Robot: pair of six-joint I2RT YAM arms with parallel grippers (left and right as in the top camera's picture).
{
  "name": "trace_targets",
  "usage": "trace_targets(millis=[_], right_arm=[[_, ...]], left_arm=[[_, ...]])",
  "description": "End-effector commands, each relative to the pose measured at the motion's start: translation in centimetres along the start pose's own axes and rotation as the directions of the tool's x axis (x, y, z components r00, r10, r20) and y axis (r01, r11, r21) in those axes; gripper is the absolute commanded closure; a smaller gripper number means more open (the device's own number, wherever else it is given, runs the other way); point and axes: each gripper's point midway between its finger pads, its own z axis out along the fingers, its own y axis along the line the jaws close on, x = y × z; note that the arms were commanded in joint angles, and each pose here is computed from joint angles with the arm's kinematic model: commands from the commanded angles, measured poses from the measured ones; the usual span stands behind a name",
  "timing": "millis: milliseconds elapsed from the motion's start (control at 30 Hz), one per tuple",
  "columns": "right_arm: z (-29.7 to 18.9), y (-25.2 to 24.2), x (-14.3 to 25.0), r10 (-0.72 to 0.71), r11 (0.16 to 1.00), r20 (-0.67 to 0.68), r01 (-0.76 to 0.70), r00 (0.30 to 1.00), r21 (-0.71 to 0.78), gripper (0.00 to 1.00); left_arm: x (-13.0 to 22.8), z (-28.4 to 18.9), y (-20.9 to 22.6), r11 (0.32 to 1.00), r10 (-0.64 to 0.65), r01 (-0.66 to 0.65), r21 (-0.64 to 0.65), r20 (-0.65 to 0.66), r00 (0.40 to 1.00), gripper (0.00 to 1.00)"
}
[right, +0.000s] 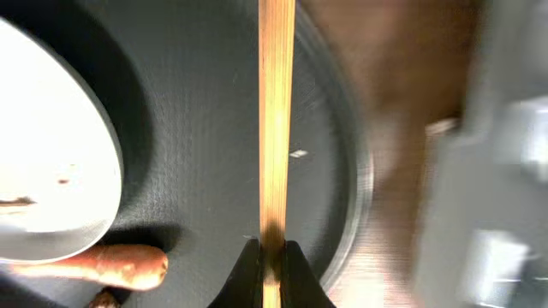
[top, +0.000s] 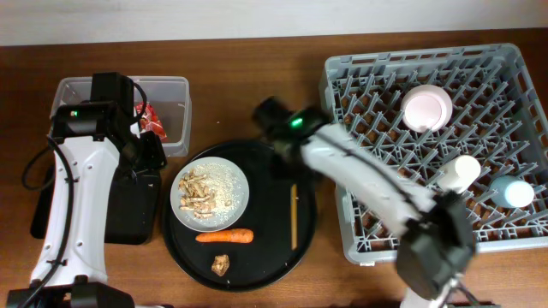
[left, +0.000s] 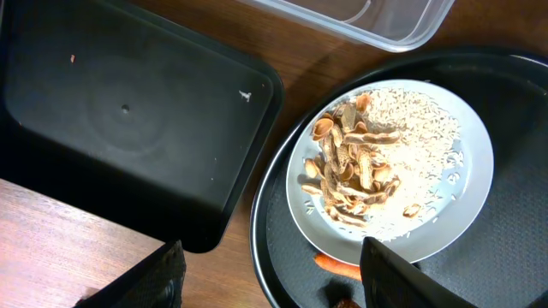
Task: Sort waste into correct bins and load items into the dishwasher rack
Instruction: 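Place the chopstick into the rack's left edge with the right gripper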
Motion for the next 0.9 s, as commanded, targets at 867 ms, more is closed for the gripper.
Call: trace_targets(millis=[867], right_arm=[[0.7,-13.8,-2.3,-0.171,0.984,-0.065,0.174,0.983,0.040,0.87]], left_arm=[[0.1,0.0,0.0,1.000,0.000,0.000,0.001,-0.008,1.000,0.31]])
